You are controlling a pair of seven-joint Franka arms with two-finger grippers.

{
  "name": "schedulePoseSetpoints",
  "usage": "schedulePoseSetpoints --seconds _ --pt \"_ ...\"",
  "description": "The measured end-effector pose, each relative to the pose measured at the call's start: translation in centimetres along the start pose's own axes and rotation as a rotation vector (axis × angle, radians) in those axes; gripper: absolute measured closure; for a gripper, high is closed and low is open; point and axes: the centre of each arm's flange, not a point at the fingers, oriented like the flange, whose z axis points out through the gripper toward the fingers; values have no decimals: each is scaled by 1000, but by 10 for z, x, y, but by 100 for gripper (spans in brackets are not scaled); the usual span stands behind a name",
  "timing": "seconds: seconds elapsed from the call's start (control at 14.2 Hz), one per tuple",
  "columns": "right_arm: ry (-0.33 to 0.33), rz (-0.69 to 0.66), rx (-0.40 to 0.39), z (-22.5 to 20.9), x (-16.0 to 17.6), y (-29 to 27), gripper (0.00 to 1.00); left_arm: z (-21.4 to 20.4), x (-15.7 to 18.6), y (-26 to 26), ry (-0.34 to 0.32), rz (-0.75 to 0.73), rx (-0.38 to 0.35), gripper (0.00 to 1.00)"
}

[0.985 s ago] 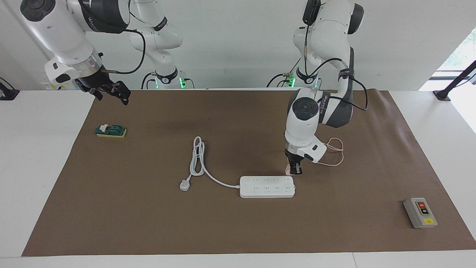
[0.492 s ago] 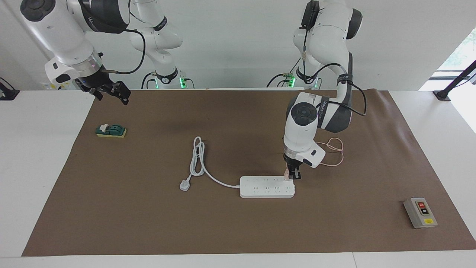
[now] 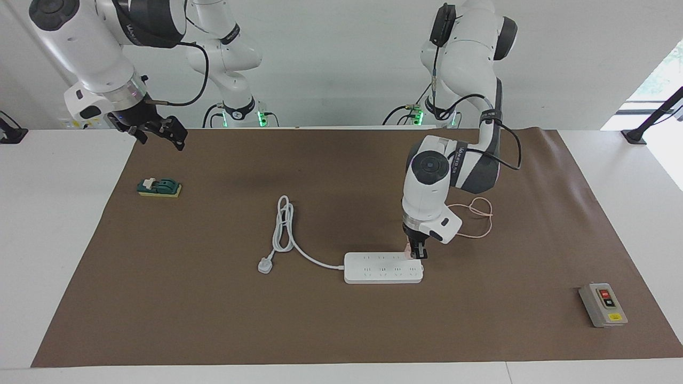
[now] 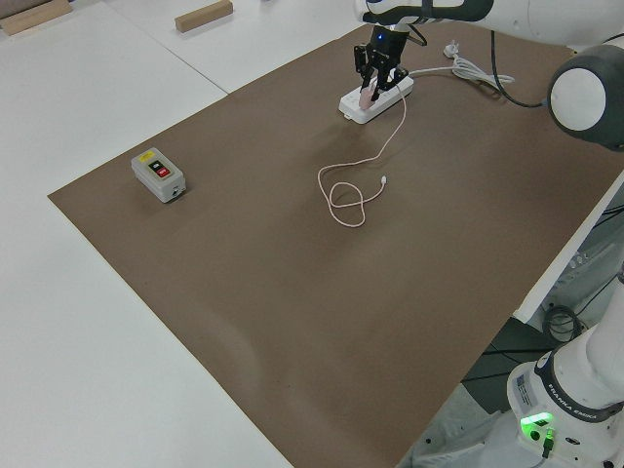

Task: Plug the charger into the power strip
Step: 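Push the charger prongs into the socket with the left gripper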

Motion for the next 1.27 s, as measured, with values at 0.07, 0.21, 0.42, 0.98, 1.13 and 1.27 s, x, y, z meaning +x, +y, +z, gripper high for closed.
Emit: schedulePoseSetpoints --seconds 0.07,0.21,0.42,0.98,1.13,1.27 --pt "0 0 0 0 0 0 0 0 0 0 0 0 0 69" --pt "0 0 0 0 0 0 0 0 0 0 0 0 0 69" --pt "0 0 0 0 0 0 0 3 0 0 2 1 3 69" --pt "0 0 0 0 0 0 0 12 -6 0 24 20 4 69" --pt "0 0 0 0 0 0 0 13 -7 0 29 27 3 69" --pt "0 0 0 0 0 0 0 15 -7 1 30 40 6 69"
